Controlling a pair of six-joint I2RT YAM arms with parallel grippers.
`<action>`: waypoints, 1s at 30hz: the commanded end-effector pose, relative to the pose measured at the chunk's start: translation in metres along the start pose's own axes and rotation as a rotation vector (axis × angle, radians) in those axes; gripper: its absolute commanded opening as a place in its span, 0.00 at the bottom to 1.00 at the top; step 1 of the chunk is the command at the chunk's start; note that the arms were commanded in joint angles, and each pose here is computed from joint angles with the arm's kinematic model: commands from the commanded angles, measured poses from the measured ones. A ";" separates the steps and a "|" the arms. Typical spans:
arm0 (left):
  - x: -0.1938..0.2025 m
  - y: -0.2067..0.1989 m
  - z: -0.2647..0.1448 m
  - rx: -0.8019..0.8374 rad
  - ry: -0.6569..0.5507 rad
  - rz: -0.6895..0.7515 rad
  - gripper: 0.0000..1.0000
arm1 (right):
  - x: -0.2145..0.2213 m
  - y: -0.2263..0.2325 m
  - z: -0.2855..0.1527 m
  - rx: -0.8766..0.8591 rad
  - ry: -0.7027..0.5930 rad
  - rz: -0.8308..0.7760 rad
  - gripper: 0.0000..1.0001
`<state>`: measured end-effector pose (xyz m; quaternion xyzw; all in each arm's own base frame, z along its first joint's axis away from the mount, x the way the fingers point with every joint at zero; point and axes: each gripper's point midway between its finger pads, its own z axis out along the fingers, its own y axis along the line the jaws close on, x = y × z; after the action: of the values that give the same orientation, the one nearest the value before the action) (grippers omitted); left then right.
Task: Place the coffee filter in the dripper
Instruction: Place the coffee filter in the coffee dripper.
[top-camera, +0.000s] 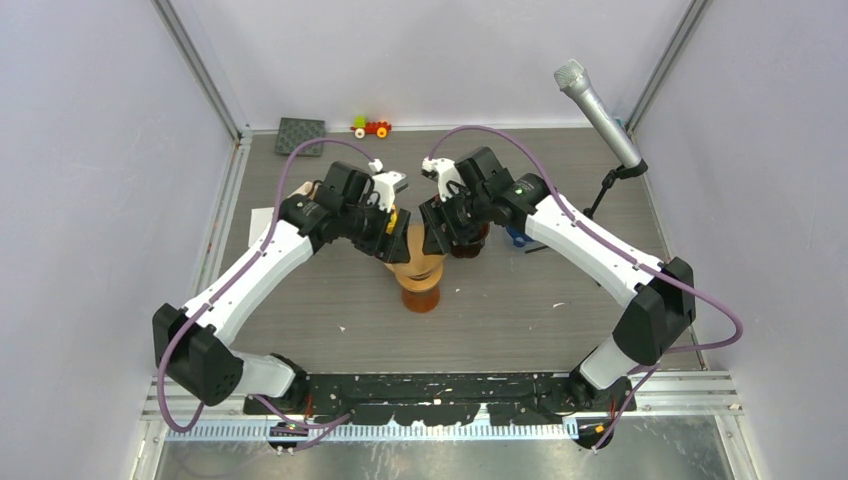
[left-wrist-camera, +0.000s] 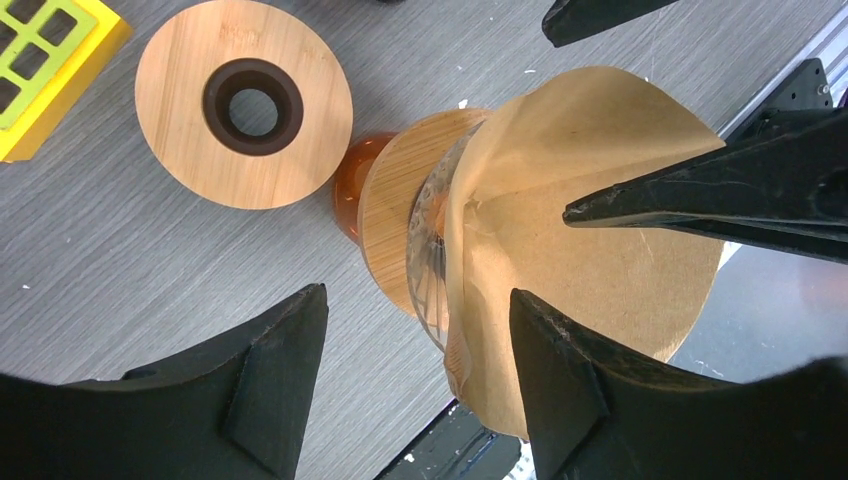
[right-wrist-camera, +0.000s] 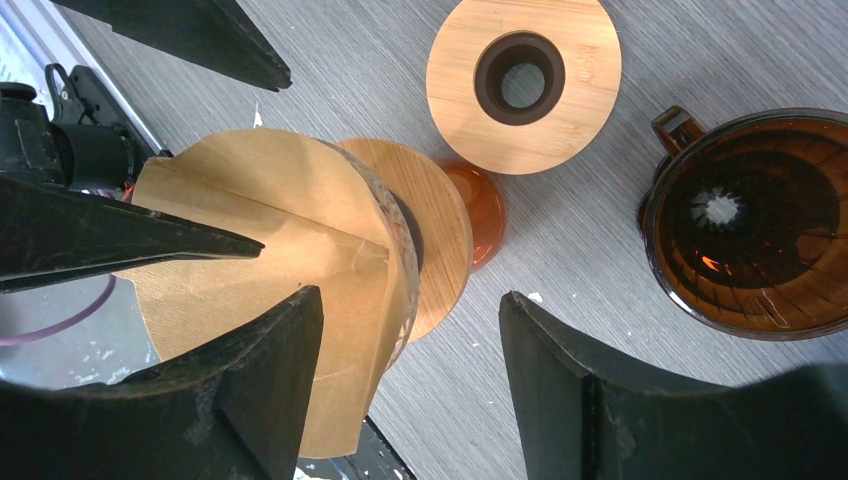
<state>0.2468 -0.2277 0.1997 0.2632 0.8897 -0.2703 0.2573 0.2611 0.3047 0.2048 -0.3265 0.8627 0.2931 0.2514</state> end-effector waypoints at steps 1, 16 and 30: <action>-0.032 -0.007 -0.022 0.003 -0.139 0.053 0.69 | -0.012 0.012 -0.018 -0.026 -0.061 -0.035 0.70; -0.051 -0.012 -0.039 0.031 -0.242 0.078 0.70 | -0.032 0.020 -0.048 -0.021 -0.145 -0.082 0.70; -0.050 -0.008 -0.029 0.035 -0.242 0.100 0.70 | -0.021 0.011 -0.040 0.007 -0.116 -0.087 0.70</action>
<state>0.2618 -0.2250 0.2346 0.2599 0.8602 -0.2874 0.3316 0.2541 0.2971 0.2332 -0.3414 0.8441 0.2999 0.2845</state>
